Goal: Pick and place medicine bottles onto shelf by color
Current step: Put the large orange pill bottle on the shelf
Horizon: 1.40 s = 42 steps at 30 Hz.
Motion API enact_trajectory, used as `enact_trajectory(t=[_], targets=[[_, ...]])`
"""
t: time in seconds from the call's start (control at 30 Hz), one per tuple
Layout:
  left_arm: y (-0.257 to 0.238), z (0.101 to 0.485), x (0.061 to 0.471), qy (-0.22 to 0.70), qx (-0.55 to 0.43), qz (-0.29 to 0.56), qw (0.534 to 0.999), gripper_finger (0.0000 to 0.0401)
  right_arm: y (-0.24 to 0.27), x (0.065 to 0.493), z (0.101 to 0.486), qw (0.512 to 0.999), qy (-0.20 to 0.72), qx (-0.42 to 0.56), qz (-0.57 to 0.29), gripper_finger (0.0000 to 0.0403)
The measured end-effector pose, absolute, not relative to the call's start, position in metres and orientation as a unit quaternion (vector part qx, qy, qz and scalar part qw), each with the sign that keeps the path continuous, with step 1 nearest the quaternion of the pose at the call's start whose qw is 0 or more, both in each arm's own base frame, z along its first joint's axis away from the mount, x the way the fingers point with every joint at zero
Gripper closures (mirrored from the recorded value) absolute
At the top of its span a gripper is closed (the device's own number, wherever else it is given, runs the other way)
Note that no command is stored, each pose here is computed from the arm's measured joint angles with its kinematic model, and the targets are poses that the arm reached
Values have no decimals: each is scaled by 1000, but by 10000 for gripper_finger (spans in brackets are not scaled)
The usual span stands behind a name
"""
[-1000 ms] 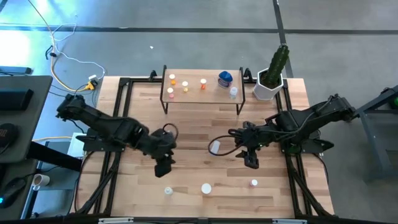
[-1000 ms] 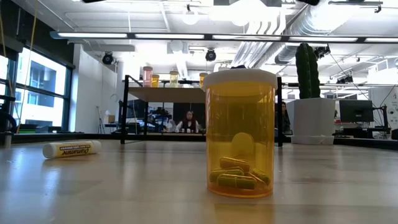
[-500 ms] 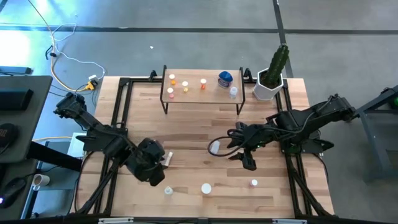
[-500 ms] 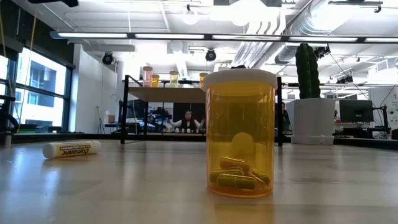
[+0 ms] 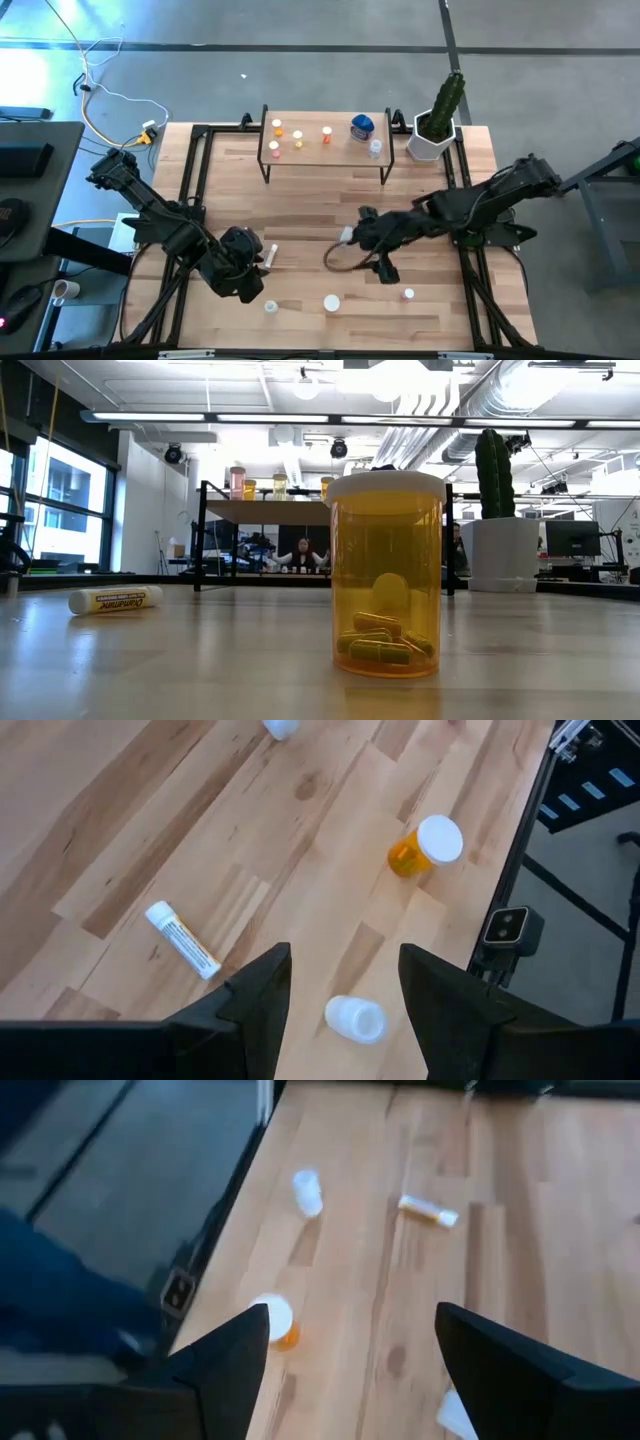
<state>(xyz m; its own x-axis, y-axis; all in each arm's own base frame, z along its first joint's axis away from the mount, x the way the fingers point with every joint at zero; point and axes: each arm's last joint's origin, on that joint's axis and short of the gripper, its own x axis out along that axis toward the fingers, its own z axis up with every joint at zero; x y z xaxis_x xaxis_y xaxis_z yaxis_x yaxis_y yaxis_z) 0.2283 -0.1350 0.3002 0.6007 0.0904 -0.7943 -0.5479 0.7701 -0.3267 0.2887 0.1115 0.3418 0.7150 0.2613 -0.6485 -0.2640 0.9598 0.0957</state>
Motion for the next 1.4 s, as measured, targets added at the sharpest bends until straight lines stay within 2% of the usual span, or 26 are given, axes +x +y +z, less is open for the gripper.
enact_trajectory(t=[0.2,0.47,0.8,1.4], targets=[[-135,300,228,407,-275,183,852,224,132,307,310,904,387,-61,172,126],[-135,300,228,411,-271,177,852,224,151,330,274,889,408,-70,195,126],[-136,301,229,414,-277,168,850,224,164,350,247,879,404,-53,248,126],[-137,301,230,416,-283,162,849,224,180,370,205,866,402,-65,289,126]])
